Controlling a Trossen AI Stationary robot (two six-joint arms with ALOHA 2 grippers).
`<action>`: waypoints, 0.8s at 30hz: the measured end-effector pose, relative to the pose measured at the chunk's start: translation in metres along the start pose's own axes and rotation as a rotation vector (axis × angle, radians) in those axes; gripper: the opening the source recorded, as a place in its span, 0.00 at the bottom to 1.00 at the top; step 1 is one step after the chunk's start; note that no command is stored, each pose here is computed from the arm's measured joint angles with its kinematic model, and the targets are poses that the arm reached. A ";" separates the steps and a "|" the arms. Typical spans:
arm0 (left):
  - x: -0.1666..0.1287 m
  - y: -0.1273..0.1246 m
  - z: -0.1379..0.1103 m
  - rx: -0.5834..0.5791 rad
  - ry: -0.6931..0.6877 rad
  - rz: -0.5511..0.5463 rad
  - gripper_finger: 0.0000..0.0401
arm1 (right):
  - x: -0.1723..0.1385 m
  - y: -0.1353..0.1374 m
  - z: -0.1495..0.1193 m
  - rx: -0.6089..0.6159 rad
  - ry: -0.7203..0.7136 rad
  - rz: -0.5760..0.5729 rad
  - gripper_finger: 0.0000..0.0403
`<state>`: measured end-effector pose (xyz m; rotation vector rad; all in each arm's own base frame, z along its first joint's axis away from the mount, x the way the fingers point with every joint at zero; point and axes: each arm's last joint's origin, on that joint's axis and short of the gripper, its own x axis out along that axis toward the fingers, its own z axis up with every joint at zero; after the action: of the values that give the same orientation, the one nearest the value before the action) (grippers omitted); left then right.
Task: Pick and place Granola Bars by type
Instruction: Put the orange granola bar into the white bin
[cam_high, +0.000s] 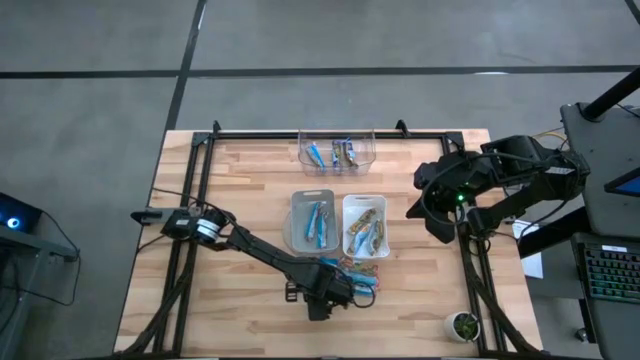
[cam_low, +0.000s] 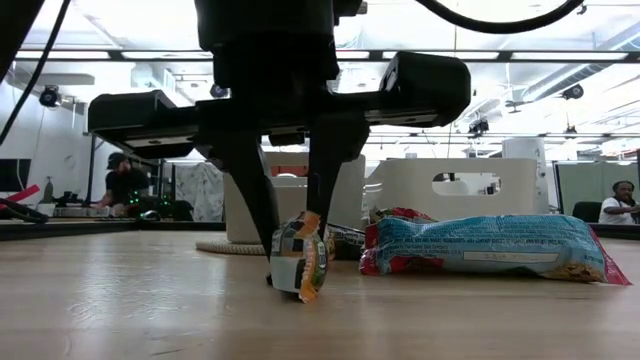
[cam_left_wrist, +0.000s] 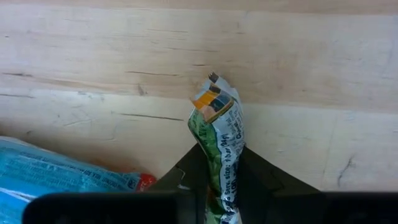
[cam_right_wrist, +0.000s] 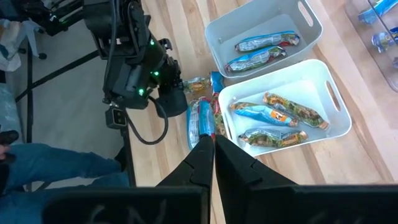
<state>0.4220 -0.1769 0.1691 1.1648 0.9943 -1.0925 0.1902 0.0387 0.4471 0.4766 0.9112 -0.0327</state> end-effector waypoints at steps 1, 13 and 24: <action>-0.002 0.001 0.000 -0.004 0.004 0.002 0.11 | 0.000 0.000 0.000 0.000 0.000 0.000 0.02; -0.029 0.014 0.008 -0.027 -0.019 0.055 0.11 | 0.000 0.000 0.000 0.000 0.001 -0.001 0.02; -0.091 0.034 0.008 -0.163 -0.025 0.157 0.11 | 0.000 0.000 0.000 -0.012 0.004 -0.002 0.02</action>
<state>0.4383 -0.1713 0.2653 1.0747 0.9380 -0.8827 0.1899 0.0387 0.4469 0.4646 0.9155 -0.0281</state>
